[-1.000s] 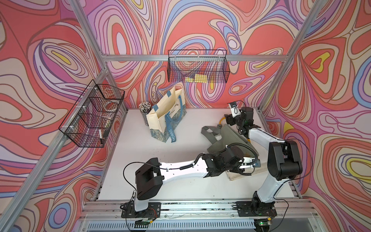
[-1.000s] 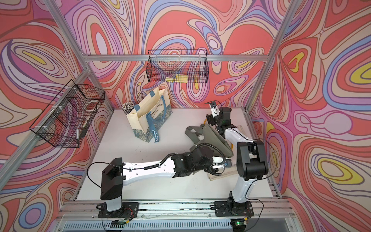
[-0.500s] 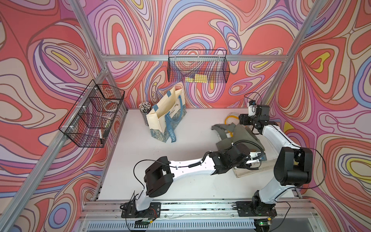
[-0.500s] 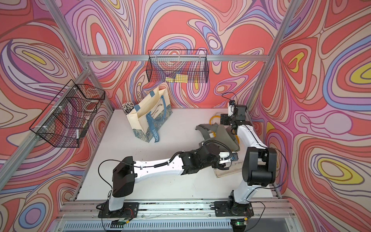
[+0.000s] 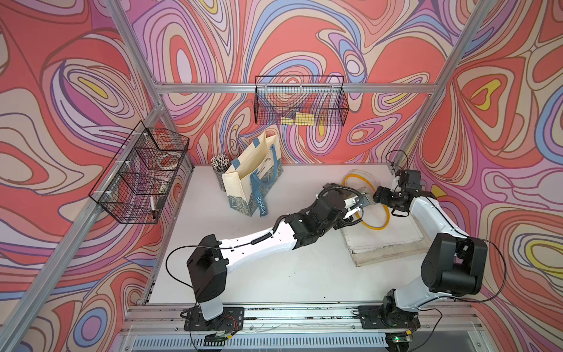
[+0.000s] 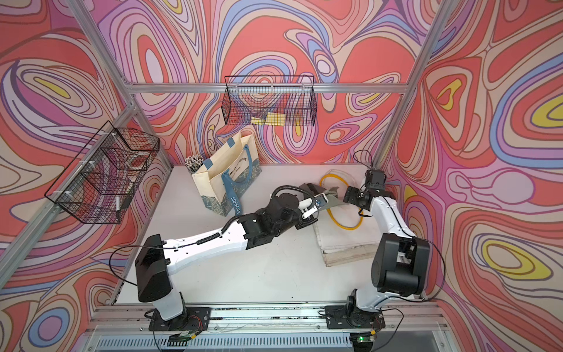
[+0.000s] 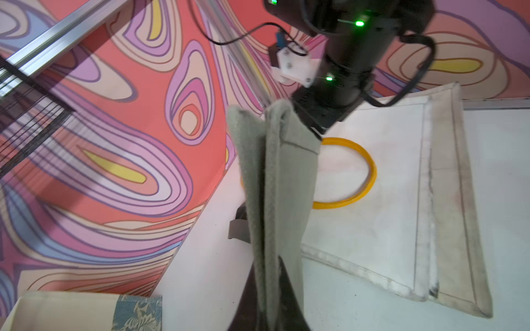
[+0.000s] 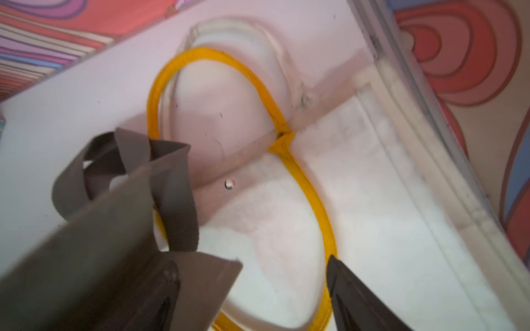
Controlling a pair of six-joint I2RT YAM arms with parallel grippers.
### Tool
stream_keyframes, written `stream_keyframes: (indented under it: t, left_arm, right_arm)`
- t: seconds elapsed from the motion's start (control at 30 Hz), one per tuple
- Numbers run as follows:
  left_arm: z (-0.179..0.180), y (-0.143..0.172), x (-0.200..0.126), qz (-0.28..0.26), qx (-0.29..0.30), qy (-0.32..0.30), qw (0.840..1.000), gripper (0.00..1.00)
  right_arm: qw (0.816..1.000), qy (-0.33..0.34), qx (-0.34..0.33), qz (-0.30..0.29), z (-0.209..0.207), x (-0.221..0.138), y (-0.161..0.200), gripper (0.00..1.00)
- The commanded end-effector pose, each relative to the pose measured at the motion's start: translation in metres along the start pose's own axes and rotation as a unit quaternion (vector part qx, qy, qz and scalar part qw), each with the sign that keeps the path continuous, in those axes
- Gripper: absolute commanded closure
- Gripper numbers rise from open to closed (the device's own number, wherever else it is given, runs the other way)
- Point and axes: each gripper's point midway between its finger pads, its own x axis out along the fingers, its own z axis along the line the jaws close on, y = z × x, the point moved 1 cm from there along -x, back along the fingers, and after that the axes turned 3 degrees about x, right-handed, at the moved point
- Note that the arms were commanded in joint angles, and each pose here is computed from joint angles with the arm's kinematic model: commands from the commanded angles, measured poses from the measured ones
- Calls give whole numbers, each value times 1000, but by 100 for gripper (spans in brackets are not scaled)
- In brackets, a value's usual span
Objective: Put away the canvas bag
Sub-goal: Move the canvas bag to the center of the board.
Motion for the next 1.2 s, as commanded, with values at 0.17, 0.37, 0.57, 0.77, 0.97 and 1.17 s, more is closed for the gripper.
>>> stream_keyframes:
  t: [0.17,0.37,0.57,0.77,0.97,1.17]
  left_arm:
    - [75,1,-19,1,-56,-107,993,100]
    - [113,-6,-30,-13,-69,-147,987,100]
    - [130,-29,-29,-33,-39,-163,985,100]
    - [144,-42,-28,-37,-7,-178,983,100]
    - [145,-50,-16,-37,34,-181,982,100]
    - [150,-49,6,-26,59,-214,975,100]
  right_arm:
    - [995,-7,22,93,-8,23,67,19]
    - [991,-16,45,125,-8,42,87,21]
    - [982,-35,93,161,15,69,111,27]
    - [976,-33,118,179,58,84,133,29]
    - [972,-58,150,172,93,84,140,29]
    - [979,-78,145,122,101,50,109,25]
